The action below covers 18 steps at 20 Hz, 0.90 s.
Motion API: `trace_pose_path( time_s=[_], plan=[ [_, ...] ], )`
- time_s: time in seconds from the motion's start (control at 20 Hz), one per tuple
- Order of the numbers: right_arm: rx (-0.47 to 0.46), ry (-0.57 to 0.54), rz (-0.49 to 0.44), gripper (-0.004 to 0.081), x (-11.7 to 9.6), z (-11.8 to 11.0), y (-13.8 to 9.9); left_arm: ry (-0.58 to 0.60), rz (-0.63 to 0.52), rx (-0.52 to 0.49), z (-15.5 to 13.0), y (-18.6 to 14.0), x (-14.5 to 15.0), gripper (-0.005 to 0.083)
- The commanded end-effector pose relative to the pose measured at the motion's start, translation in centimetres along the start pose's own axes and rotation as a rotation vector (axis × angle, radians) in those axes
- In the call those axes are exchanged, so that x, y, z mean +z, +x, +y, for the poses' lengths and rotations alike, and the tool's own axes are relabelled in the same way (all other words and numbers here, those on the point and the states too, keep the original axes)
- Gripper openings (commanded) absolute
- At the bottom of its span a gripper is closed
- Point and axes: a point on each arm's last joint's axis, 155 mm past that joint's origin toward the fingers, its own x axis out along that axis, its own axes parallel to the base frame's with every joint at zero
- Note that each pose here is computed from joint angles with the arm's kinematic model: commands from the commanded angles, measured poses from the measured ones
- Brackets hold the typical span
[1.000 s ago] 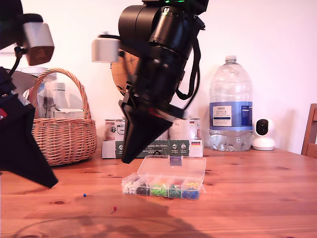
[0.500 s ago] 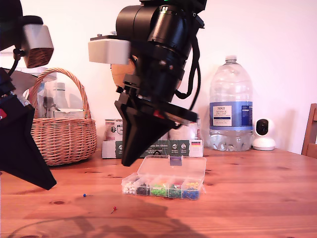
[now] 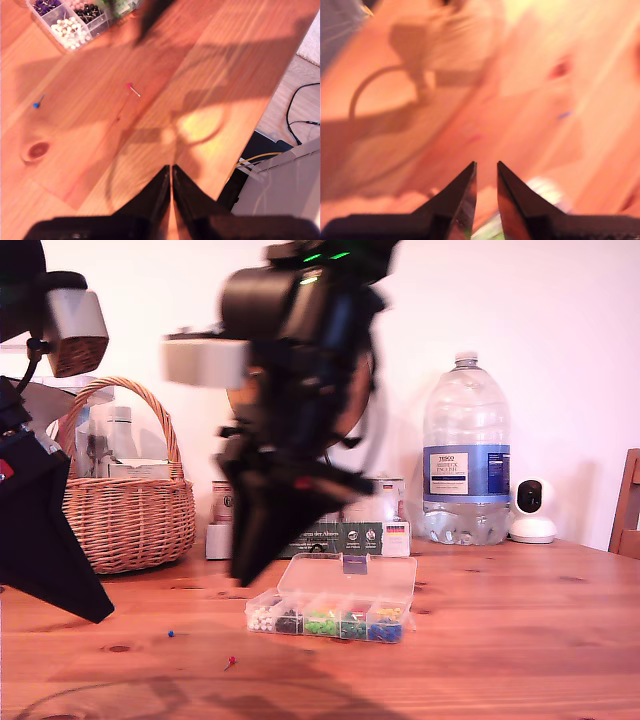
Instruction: Sort the loose pins on the table into their correct compartments
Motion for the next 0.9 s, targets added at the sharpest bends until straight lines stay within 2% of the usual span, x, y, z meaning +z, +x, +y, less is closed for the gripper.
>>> trace_pose_path(
  time_s=[0.0, 0.4, 0.85],
  plan=[
    [0.040, -0.003, 0.000, 0.0144, 0.2, 0.5, 1.2, -0.004, -0.004, -0.001, 0.0, 0.0, 0.3, -0.0023],
    [0.119, -0.026, 0.008, 0.0141, -0.3, 2.0, 3.1, -0.009, -0.003, -0.001, 0.0, 0.0, 0.2, -0.0023],
    [0.141, -0.032, 0.003, 0.0139, -0.4, 2.4, 4.4, -0.011, -0.004, -0.001, 0.0, 0.0, 0.3, -0.0023]
  ],
)
